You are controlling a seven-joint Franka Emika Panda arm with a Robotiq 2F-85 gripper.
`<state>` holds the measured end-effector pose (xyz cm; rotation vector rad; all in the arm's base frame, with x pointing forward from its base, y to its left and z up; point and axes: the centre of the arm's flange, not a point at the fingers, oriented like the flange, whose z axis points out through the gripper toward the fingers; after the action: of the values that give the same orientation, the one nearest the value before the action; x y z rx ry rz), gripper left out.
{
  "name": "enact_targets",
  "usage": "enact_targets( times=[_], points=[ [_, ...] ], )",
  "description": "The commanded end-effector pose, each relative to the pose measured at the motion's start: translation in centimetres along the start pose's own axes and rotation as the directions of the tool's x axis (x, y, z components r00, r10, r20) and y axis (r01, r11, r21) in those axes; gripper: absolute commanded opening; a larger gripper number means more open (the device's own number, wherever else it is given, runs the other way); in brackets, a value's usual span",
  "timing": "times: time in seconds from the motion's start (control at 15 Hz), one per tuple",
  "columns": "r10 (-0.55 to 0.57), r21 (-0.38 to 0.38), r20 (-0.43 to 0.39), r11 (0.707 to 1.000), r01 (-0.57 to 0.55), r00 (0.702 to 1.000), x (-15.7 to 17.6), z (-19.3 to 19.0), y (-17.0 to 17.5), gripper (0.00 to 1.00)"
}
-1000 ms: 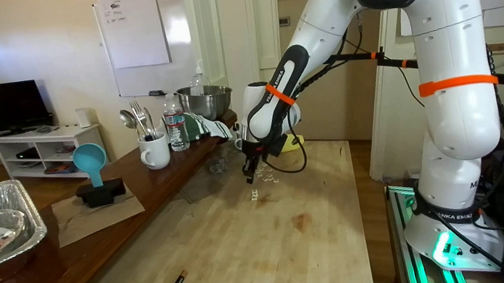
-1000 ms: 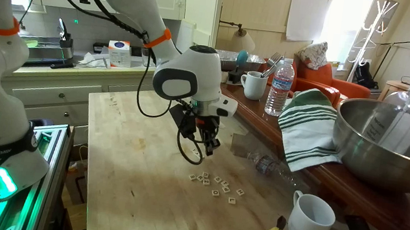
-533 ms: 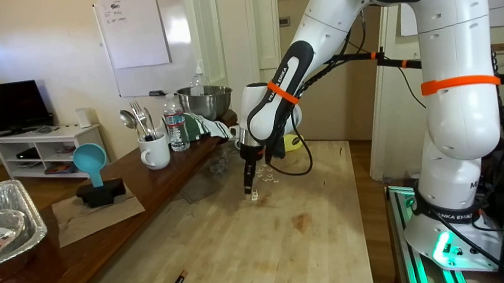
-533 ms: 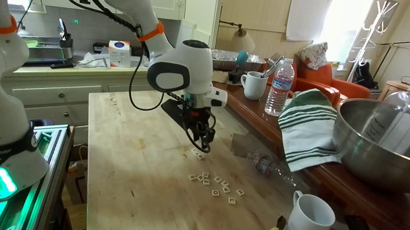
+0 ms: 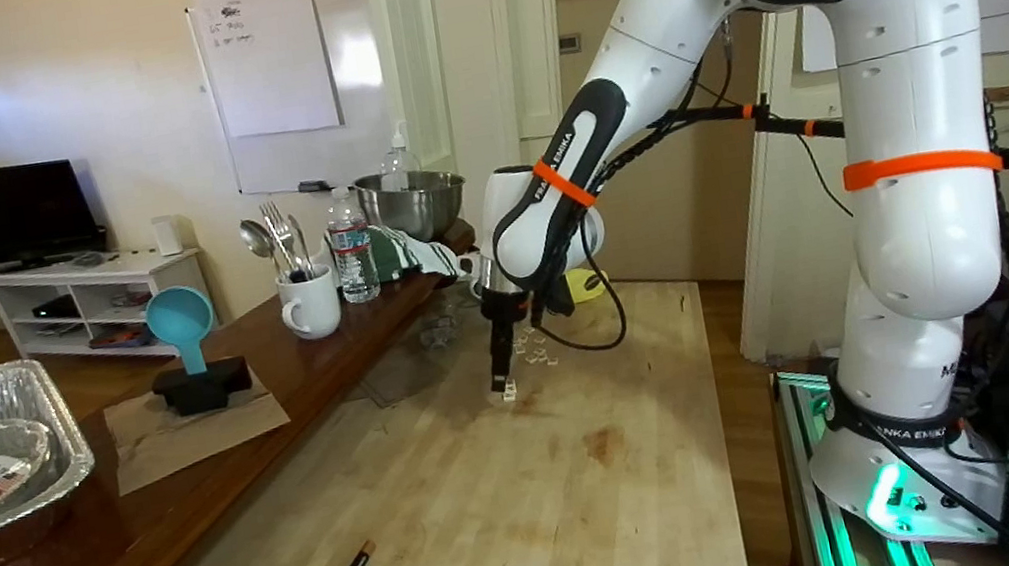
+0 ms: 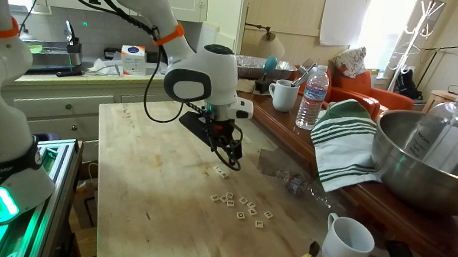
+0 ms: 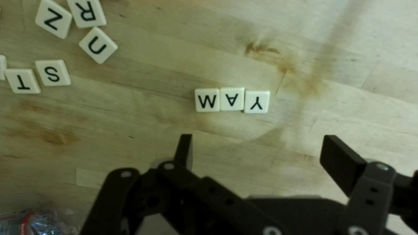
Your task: Rearrange the small objects on the table
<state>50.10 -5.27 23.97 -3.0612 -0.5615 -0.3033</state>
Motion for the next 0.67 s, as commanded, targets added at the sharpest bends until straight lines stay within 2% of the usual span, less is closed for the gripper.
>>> enact_targets(
  times=[0.0,0.13,0.6],
  points=[
    [-0.010,0.019,0.015,1.000,0.010,1.000,-1.0,-1.1,-0.3,1.00],
    [-0.002,-0.001,-0.002,1.000,0.002,1.000,0.0,-0.2,0.0,1.00],
    [-0.001,-0.001,-0.001,1.000,0.001,1.000,-0.3,-0.5,-0.2,1.00]
  ],
)
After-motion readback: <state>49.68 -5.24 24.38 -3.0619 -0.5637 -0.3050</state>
